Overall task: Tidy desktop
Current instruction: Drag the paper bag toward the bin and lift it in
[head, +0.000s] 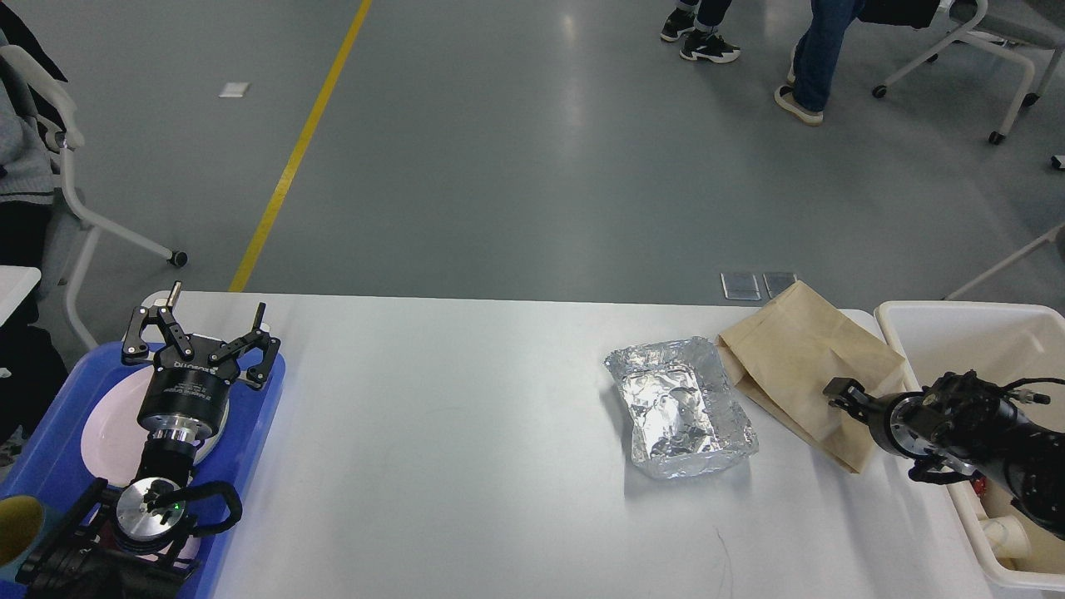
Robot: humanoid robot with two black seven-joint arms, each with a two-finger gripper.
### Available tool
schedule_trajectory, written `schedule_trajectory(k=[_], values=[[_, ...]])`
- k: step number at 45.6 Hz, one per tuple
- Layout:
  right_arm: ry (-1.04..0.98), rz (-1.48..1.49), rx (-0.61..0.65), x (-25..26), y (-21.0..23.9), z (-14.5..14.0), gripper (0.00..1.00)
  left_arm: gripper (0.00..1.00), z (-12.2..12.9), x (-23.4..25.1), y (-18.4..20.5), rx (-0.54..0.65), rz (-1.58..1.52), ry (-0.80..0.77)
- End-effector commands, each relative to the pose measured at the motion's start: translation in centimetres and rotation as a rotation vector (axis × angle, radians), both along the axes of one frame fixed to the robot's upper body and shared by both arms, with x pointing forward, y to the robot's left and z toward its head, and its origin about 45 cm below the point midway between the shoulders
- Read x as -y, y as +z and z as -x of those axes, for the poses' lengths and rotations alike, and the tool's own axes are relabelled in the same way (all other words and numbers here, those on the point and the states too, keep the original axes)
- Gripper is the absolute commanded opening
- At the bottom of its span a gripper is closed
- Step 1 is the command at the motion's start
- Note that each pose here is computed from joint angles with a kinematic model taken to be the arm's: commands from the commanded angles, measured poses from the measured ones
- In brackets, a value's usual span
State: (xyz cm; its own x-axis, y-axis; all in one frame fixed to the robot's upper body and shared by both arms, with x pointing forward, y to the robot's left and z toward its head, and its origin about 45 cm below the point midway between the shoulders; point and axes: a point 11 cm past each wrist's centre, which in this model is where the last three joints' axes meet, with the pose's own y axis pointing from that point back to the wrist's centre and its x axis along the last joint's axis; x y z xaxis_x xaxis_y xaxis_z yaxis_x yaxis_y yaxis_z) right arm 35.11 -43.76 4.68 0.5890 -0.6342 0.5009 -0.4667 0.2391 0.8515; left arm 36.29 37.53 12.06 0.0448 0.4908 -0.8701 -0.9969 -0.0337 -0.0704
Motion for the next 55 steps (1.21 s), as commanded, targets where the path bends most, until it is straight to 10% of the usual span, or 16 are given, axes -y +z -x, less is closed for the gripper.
schedule_trajectory(k=[1, 11, 55], values=[[-0.029, -0.005, 0.026, -0.1, -0.3, 0.2, 0.81, 0.96, 0.0, 0.0, 0.0, 0.001, -0.001, -0.001], [-0.051, -0.025, 0.017, -0.1, -1.0, 1.0, 0.0, 0.96, 0.0, 0.0, 0.0, 0.001, -0.001, -0.001], [-0.096, 0.023, -0.079, 4.8, 5.4, 1.5, 0.0, 0.96, 0.0, 0.0, 0.0, 0.001, 0.0, 0.0]])
